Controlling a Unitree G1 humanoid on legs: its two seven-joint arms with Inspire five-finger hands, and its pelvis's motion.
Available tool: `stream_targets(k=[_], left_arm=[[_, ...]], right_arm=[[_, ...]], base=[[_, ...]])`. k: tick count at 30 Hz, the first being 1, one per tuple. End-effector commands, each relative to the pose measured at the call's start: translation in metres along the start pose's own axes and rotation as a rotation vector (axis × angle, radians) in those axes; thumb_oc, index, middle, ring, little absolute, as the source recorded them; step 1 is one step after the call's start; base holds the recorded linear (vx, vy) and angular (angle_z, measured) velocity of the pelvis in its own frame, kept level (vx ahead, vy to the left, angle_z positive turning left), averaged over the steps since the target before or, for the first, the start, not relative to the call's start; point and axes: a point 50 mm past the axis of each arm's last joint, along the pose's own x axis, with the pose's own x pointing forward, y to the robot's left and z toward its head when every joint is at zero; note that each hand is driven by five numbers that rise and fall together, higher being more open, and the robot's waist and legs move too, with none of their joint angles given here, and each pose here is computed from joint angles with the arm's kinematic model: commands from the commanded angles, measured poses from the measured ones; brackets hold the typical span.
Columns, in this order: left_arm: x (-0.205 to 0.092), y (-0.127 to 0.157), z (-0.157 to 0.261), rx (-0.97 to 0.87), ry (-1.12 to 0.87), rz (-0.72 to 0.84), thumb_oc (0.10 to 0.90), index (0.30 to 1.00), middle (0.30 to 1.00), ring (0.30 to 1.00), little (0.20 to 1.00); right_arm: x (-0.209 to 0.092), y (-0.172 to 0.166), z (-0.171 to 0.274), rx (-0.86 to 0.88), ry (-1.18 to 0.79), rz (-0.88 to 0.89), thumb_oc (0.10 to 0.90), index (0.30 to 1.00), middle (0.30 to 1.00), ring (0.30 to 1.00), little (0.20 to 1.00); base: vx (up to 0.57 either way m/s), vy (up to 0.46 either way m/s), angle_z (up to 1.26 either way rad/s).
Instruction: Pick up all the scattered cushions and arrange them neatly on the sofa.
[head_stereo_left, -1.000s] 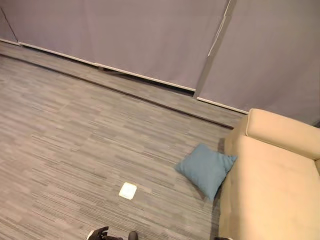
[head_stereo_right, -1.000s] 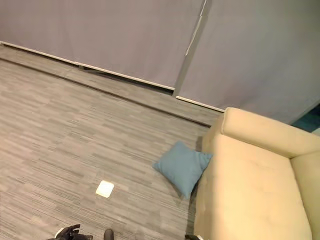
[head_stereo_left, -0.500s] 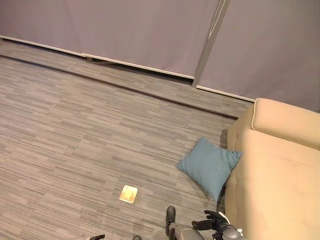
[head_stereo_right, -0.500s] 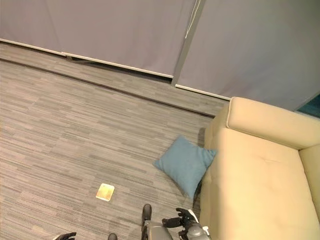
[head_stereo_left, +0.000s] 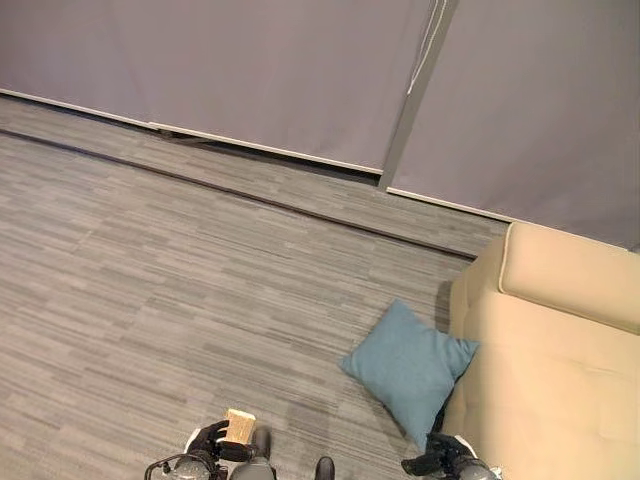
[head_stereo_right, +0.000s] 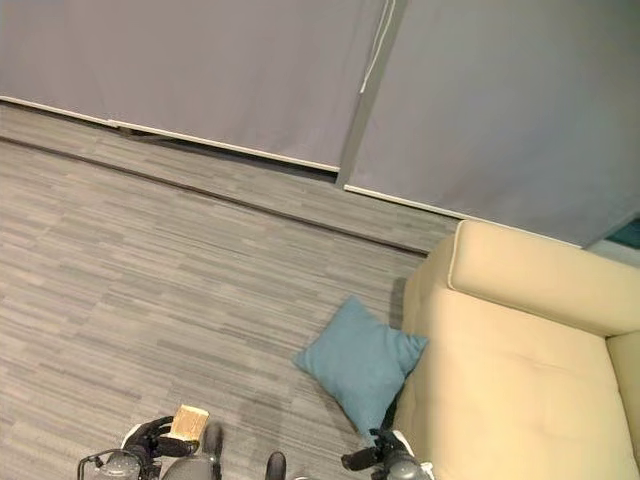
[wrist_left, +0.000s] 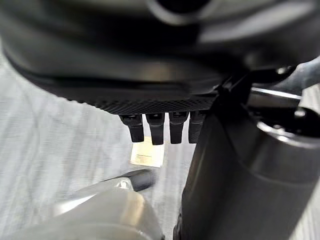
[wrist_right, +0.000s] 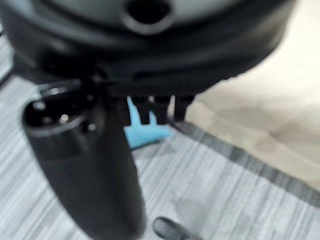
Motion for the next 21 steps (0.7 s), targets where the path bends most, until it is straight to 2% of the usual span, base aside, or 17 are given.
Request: stream_targets(k=[1, 5, 10, 21], left_arm=[[-0.006, 0.010, -0.030, 0.072, 0.091, 0.019, 0.800, 0.900, 0.900, 0.900, 0.900], [-0.008, 0.011, -0.040, 0.090, 0.122, 0.021, 0.800, 0.900, 0.900, 0.900, 0.900], [-0.005, 0.020, -0.029, 0.079, 0.094, 0.048, 0.800, 0.900, 0.900, 0.900, 0.900], [-0.008, 0.020, -0.041, 0.048, 0.128, 0.052, 0.800, 0.900, 0.900, 0.900, 0.900]], right_arm=[[-0.001, -0.007, -0.009, 0.006, 0.006, -0.030, 0.800, 0.900, 0.900, 0.900, 0.900], [-0.002, -0.001, -0.011, 0.000, 0.011, -0.012, 0.800, 0.900, 0.900, 0.900, 0.900], [0.000, 0.006, 0.014, -0.002, -0.068, 0.012, 0.800, 0.900, 0.900, 0.900, 0.900], [0.001, 0.000, 0.015, -0.059, -0.067, -0.003, 0.800, 0.900, 0.900, 0.900, 0.900]], base=[[0.28, 0.227, -0.85], [0.19, 0.186, -0.57], [0.10, 0.180, -0.41], [0.15, 0.025, -0.47]])
